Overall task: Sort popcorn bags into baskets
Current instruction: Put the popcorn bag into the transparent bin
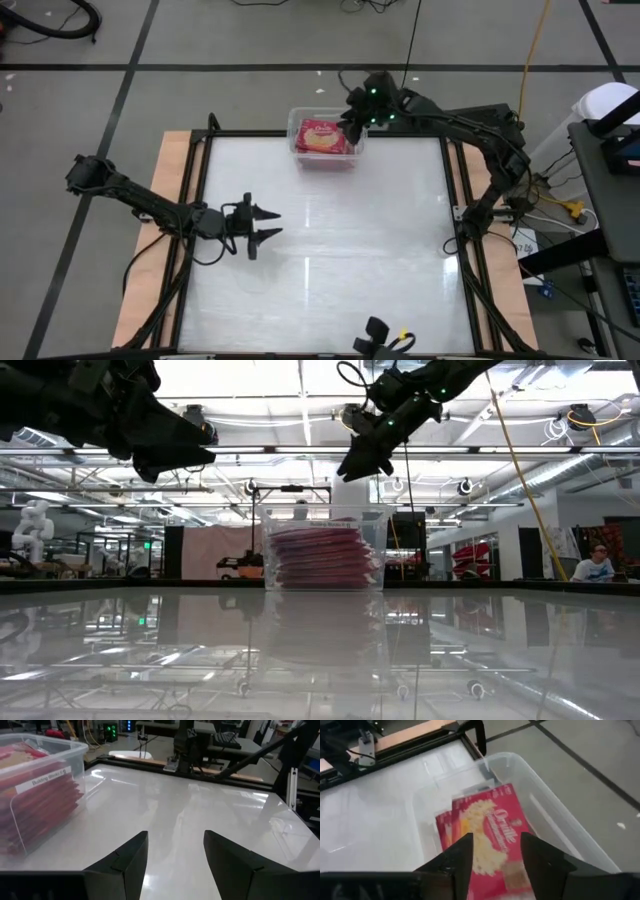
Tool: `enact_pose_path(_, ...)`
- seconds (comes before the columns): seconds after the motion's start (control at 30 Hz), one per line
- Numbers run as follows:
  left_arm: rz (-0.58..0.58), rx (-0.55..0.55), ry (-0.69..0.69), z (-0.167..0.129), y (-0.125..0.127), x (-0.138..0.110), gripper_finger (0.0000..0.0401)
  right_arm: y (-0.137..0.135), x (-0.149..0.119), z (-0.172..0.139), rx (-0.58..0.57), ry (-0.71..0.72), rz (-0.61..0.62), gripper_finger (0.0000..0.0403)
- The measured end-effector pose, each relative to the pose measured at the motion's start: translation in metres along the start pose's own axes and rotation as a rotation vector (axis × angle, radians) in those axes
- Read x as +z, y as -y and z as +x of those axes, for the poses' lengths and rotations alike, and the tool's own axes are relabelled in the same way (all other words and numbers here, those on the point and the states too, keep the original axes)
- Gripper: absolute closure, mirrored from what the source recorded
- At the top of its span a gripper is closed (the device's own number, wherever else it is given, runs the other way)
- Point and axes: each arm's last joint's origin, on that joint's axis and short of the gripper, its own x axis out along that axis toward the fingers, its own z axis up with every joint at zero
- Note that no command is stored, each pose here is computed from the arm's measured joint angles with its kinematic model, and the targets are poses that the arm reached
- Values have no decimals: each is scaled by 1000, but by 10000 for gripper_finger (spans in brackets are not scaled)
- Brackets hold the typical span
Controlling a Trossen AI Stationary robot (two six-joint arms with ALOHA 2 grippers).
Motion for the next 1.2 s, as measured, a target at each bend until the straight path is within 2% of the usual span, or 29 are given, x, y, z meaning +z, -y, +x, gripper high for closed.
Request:
enact_pose_path(0.2,-3,13,24,1,-3,3,203,-16,-7,26,-40,-39,-47,309)
enact_pose_path(0.33,9,13,24,1,-3,3,203,-13,-14,41,-75,-74,-68,350)
enact_pose_path(0.5,22,24,26,2,-5,3,203,-6,-22,58,-77,-99,-67,382)
enact_pose_path(0.63,19,42,27,3,-8,4,203,-4,-31,69,-69,-149,-72,391)
enact_pose_path(0.87,27,48,2,3,-9,1,203,-11,-35,69,-42,-197,-88,392)
enact_pose_path(0.97,25,49,-4,3,-9,1,203,-13,-36,69,29,-196,-97,392)
enact_pose_path(1.2,11,49,-4,3,-9,1,203,-24,-28,60,16,-163,-129,392)
